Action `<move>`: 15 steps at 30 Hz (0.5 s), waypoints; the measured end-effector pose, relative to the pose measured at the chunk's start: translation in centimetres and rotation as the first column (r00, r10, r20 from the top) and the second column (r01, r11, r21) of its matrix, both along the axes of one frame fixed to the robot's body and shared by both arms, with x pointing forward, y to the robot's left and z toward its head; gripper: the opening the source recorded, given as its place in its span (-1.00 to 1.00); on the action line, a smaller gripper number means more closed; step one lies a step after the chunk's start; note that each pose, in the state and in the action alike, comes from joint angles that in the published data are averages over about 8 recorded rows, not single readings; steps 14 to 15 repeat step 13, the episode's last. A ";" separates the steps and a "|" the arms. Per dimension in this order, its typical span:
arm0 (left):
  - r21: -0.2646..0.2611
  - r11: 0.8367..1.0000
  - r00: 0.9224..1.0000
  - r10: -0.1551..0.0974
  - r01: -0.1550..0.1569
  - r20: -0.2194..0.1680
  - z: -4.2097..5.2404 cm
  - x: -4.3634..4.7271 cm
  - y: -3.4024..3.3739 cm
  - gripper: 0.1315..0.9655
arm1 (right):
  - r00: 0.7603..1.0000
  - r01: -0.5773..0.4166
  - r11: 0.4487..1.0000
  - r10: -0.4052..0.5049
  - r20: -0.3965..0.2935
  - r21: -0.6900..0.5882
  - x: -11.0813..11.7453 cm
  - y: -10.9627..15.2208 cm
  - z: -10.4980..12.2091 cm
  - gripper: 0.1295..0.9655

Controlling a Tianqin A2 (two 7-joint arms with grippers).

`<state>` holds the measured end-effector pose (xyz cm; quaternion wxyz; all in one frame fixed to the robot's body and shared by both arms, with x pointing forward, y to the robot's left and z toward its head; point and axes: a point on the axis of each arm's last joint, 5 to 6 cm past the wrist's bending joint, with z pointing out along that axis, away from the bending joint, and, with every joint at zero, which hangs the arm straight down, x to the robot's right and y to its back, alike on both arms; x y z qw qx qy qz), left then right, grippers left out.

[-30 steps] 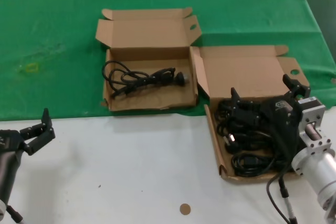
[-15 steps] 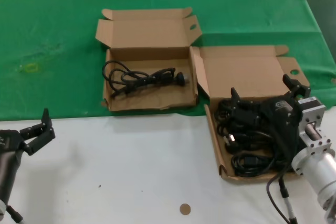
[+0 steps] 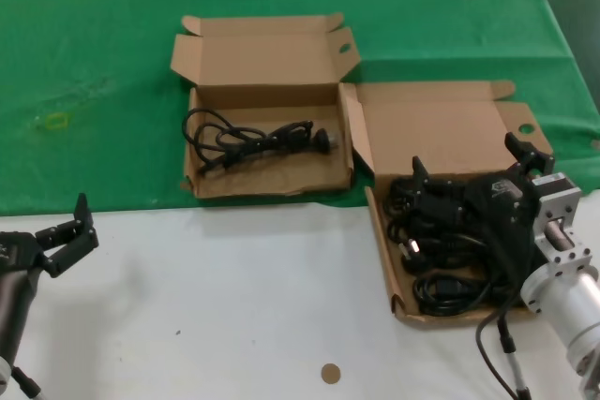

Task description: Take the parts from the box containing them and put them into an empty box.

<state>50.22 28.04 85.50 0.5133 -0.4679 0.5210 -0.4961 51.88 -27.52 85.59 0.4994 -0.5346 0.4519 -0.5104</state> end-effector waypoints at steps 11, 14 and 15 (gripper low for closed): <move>0.000 1.000 1.000 0.000 0.000 0.000 0.00 0.00 0.00 1.00 | 1.000 0.000 1.000 0.000 0.000 0.000 0.0 0.0 0.0 1.00; 0.000 1.000 1.000 0.000 0.000 0.000 0.00 0.00 0.00 1.00 | 1.000 0.000 1.000 0.000 0.000 0.000 0.0 0.0 0.0 1.00; 0.000 1.000 1.000 0.000 0.000 0.000 0.00 0.00 0.00 1.00 | 1.000 0.000 1.000 0.000 0.000 0.000 0.0 0.0 0.0 1.00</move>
